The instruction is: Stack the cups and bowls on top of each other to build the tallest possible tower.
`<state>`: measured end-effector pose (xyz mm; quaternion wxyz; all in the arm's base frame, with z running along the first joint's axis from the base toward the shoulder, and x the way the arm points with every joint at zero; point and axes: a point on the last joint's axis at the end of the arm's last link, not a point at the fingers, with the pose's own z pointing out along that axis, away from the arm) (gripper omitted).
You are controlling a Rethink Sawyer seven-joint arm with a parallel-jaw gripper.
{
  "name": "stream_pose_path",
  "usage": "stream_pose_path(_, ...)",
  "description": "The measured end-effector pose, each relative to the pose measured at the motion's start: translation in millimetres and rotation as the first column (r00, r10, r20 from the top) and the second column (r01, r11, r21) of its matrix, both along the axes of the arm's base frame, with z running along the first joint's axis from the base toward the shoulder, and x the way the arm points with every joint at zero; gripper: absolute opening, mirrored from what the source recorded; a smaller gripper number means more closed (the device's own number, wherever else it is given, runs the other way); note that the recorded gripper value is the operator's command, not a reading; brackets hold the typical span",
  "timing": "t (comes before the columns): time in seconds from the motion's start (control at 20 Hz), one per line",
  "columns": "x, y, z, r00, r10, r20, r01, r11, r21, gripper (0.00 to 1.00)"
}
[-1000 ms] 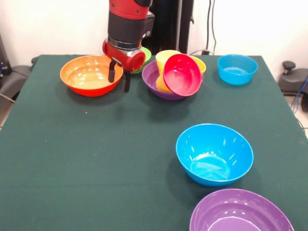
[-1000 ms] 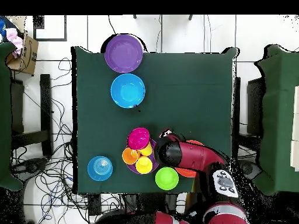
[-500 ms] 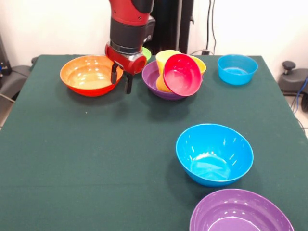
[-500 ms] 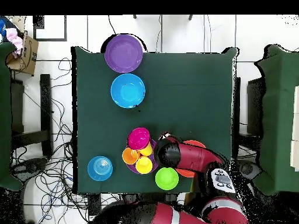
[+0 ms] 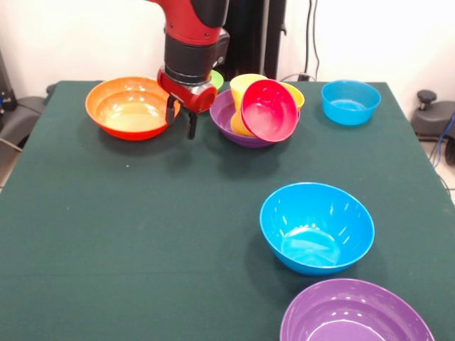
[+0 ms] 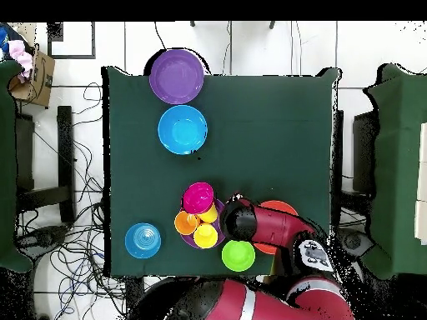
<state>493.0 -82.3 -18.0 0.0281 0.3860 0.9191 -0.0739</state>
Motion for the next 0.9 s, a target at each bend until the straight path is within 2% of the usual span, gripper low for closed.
stream_pose_path(0.35,-0.4,-1.6,1.1,1.0,-0.001,0.0,0.001,1.0,-0.004,1.0)
stream_pose_path(0.55,2.1,-3.8,8.9,1.0,-0.005,0.006,0.006,1.0,-0.007,1.0)
stream_pose_path(0.9,5.6,-8.1,36.1,0.9995,-0.024,-0.023,0.023,0.9997,-0.009,1.0)
